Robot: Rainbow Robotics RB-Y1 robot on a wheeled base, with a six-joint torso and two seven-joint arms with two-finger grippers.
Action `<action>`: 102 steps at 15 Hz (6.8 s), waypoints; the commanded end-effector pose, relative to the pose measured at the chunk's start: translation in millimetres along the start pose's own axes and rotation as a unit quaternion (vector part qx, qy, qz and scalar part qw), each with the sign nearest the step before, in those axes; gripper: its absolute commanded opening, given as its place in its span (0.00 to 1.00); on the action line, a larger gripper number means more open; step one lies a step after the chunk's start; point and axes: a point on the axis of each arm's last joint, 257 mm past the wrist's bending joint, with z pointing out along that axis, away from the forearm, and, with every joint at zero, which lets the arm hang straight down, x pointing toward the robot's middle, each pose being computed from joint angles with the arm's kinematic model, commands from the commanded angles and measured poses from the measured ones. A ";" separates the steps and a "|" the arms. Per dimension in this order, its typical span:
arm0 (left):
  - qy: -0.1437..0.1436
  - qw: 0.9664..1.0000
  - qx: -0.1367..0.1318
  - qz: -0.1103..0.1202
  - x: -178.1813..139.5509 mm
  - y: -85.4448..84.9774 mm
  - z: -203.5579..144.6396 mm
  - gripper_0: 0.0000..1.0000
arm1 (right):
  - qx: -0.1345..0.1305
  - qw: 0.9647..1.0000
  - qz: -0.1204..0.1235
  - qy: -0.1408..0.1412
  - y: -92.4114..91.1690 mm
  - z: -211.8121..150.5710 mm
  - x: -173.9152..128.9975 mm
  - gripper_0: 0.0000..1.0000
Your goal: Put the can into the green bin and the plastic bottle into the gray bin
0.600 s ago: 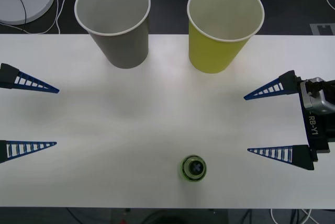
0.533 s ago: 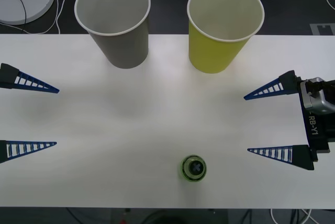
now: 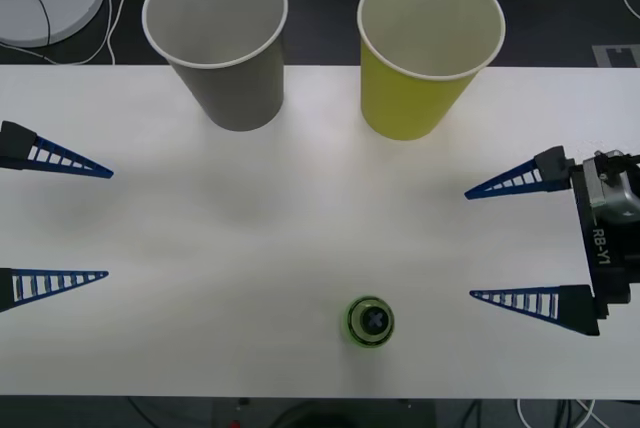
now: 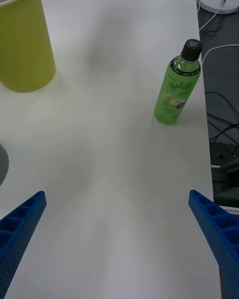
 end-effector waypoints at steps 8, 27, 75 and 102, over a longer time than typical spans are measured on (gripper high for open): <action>0.000 1.000 0.000 0.000 0.0 0.0 0.0 1.00 | 0.046 0.998 -0.032 0.002 7.0 -29.6 37.3 1.00; 0.000 1.000 0.000 0.000 0.0 0.0 0.0 1.00 | 0.107 0.989 0.070 -0.080 60.6 -39.3 130.8 1.00; 0.000 1.000 0.000 0.000 0.0 0.0 0.0 1.00 | 0.116 0.974 0.043 -0.191 85.4 141.6 111.2 1.00; 0.000 1.000 0.000 0.000 0.0 0.0 0.0 1.00 | 0.109 0.969 0.038 -0.219 76.7 177.9 77.9 0.00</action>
